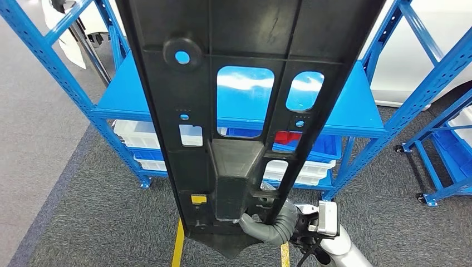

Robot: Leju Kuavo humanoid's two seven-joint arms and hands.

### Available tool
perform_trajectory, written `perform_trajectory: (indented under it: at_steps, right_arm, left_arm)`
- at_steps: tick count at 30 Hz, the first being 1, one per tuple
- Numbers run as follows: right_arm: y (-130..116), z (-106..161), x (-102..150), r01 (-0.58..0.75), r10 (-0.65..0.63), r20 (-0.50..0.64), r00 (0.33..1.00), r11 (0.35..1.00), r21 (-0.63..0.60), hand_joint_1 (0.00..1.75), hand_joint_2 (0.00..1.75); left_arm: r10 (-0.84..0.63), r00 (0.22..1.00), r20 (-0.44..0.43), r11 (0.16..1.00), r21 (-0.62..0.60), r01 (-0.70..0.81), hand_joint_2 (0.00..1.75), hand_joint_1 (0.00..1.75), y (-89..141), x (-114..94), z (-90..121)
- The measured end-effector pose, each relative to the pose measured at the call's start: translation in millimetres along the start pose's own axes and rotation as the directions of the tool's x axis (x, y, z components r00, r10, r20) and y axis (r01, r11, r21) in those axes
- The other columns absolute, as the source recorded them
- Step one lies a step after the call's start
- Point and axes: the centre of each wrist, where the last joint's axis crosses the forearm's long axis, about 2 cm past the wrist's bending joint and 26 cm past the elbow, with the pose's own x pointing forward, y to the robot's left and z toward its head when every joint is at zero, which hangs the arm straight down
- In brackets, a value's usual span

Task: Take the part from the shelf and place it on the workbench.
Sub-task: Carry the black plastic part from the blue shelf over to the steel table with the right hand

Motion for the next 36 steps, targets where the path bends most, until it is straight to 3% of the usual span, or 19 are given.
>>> perform_trajectory:
  at_steps: [36]
  right_arm:
    - [1.0, -4.3, 3.2, -0.009, 0.009, 0.024, 1.000, 1.000, -0.025, 1.75, 1.75]
  left_arm:
    - [-0.002, 1.000, 0.003, 1.000, 0.009, 0.002, 1.75, 0.00, 1.7, -1.3, -0.1]
